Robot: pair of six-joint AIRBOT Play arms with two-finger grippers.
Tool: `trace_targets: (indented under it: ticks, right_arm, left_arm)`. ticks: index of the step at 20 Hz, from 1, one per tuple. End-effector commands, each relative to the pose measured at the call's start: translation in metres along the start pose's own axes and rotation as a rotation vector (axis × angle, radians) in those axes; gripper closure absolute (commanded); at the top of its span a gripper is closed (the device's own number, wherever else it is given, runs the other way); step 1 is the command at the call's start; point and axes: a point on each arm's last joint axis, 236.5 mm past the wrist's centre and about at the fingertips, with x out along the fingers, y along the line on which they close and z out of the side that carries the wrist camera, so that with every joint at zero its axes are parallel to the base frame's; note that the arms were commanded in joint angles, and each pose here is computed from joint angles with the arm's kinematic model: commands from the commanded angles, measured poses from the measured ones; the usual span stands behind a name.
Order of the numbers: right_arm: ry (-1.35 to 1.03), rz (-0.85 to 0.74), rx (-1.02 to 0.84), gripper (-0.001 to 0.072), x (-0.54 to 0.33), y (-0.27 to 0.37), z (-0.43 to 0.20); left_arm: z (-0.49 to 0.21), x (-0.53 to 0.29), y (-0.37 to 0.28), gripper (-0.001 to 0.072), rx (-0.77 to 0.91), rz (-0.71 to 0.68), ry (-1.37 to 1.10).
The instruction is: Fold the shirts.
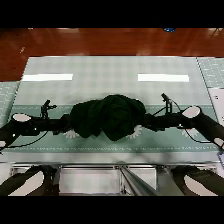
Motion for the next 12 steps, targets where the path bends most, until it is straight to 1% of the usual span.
trace_targets:
  ticks: [1, 3, 6, 7, 8, 9, 11, 12]
  right_arm:
    - [0.062, 0.022, -0.028, 0.0307, 0.030, 0.020, -0.023]
    - [0.075, 0.001, -0.045, 0.0307, 0.042, 0.023, -0.032]
    - [-0.015, -0.015, -0.014, 0.0320, 0.052, 0.029, -0.019]
    - [-0.045, -0.004, -0.001, 0.0417, 0.053, 0.033, -0.014]
    - [-0.058, 0.012, 0.006, 0.0584, 0.054, 0.039, -0.011]
    - [-0.048, 0.039, -0.021, 0.0692, 0.053, 0.050, -0.013]
    - [-0.015, 0.113, -0.119, 0.0692, 0.039, 0.086, -0.015]
    - [-0.050, 0.149, -0.189, 0.0692, 0.020, 0.111, -0.002]
  left_arm:
    - [-0.002, 0.000, -0.004, 0.0684, 0.014, -0.010, 0.013]
    - [-0.005, 0.000, -0.005, 0.0684, 0.015, -0.014, 0.025]
    - [-0.006, 0.000, -0.005, 0.0684, 0.016, -0.015, 0.028]
    - [-0.006, 0.000, -0.005, 0.0684, 0.016, -0.015, 0.028]
    - [-0.006, 0.000, -0.005, 0.0684, 0.016, -0.015, 0.028]
    - [-0.005, 0.000, -0.006, 0.0684, 0.017, -0.016, 0.026]
    - [0.005, -0.009, -0.017, 0.0684, 0.043, -0.033, 0.003]
    - [0.018, -0.020, -0.031, 0.0684, 0.074, -0.055, -0.030]
